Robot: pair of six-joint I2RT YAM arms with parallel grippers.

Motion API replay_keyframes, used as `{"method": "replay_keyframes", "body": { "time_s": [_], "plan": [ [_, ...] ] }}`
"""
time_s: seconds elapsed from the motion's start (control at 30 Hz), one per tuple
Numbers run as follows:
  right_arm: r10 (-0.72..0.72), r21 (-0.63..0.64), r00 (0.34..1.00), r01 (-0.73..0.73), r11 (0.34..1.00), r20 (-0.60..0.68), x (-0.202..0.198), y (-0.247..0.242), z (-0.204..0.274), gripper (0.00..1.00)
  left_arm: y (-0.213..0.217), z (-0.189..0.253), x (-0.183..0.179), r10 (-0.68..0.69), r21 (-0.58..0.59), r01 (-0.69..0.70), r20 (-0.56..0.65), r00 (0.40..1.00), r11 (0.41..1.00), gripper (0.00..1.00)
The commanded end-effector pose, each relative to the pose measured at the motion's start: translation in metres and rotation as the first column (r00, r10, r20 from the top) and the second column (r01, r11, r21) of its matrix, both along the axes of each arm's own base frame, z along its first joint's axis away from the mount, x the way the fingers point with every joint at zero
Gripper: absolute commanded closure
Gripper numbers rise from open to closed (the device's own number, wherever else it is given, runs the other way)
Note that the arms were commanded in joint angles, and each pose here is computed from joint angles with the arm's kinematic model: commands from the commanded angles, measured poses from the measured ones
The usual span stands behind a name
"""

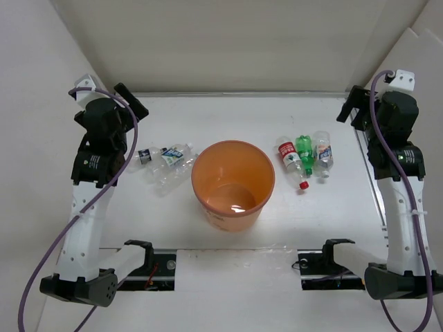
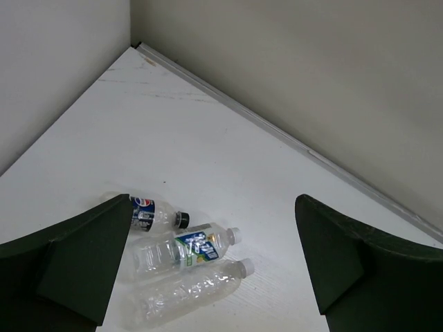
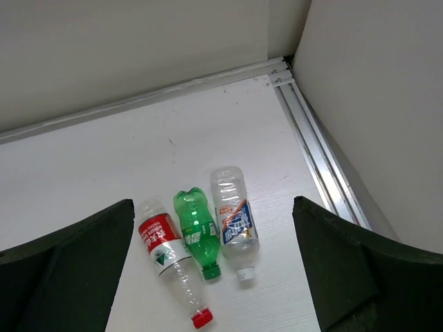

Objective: Put the plastic bottles in the bin

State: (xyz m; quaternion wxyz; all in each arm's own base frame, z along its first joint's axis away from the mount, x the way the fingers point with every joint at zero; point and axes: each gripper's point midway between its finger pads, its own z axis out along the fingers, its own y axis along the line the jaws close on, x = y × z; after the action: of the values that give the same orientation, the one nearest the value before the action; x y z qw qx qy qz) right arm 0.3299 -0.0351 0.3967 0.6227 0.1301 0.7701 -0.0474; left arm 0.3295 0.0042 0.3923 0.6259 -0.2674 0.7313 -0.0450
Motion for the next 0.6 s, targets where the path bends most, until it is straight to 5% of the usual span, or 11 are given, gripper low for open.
{"method": "replay_keyframes", "body": {
  "time_s": [0.0,0.27,0.57],
  "plan": [
    [-0.057,0.009,0.998,0.057,0.998,0.023,-0.005,-0.007,0.006,0.0,-0.001,0.017,-0.006,-0.011,-0.008,0.011,0.061,0.998,1.0,0.0],
    [-0.123,0.004,0.991,0.123,0.992,-0.048,0.011,-0.017,-0.031,0.0,-0.007,0.02,-0.006,-0.044,-0.015,0.045,0.072,0.996,0.999,0.0],
    [-0.129,-0.025,0.941,0.127,0.992,-0.314,0.061,-0.05,-0.15,0.0,-0.031,0.017,0.003,-0.18,-0.019,0.181,0.057,0.982,0.983,0.0]
  ]
}}
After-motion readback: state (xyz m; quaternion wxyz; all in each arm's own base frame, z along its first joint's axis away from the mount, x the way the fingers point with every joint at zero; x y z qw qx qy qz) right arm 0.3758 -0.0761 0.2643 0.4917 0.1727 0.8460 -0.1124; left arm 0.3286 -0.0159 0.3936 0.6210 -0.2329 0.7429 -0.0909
